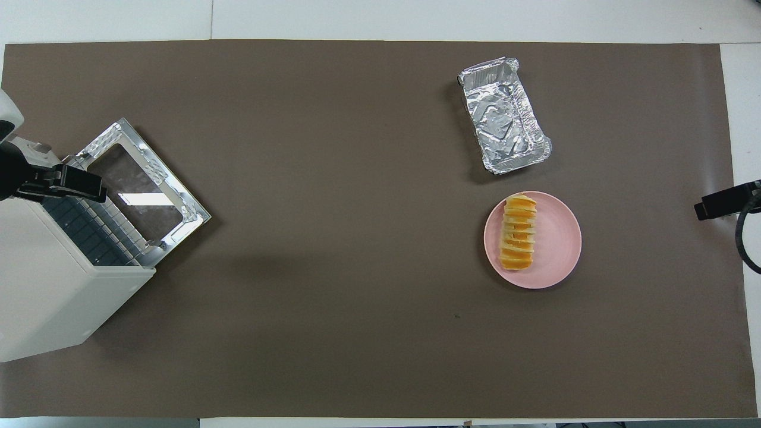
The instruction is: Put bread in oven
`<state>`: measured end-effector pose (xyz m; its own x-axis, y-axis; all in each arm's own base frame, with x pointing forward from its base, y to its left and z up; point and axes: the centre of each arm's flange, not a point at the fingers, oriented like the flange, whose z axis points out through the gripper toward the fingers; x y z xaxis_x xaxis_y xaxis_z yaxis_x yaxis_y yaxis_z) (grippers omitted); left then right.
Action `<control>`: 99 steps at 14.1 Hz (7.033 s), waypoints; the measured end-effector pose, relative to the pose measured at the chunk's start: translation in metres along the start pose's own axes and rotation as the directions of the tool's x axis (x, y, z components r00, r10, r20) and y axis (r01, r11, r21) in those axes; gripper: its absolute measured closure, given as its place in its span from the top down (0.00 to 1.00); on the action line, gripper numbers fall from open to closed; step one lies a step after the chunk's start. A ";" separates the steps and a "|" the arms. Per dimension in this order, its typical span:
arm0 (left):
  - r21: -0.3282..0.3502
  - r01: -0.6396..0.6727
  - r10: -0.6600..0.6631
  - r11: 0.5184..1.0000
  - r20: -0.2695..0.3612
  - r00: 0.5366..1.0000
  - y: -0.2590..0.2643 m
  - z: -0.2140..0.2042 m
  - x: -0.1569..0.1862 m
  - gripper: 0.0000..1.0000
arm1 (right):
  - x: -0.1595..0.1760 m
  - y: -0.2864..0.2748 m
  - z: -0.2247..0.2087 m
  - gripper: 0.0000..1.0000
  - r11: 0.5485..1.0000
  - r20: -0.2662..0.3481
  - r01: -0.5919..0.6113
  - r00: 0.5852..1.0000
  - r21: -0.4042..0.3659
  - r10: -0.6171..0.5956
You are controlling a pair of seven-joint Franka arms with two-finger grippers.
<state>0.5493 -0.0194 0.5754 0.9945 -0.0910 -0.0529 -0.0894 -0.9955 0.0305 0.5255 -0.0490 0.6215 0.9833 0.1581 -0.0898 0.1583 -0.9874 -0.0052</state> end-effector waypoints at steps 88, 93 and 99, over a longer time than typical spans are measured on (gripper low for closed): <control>0.000 0.000 0.000 1.000 0.000 1.000 0.000 0.000 0.000 1.00 | 0.271 -0.120 0.222 0.11 0.983 -0.272 0.181 0.947 0.022 -0.168; 0.000 0.000 0.000 1.000 0.000 1.000 0.000 0.000 0.000 1.00 | 0.275 -0.140 0.267 0.11 0.968 -0.302 0.250 0.924 0.016 -0.233; 0.000 0.000 0.000 1.000 0.000 1.000 0.000 0.000 0.000 1.00 | 0.268 -0.154 0.278 0.50 0.962 -0.275 0.270 0.928 0.030 -0.252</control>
<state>0.5493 -0.0194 0.5754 0.9945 -0.0910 -0.0528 -0.0894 -0.9955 0.0305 0.7395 0.1427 0.3216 0.8972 0.3977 0.1919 0.4151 -0.9079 -0.0590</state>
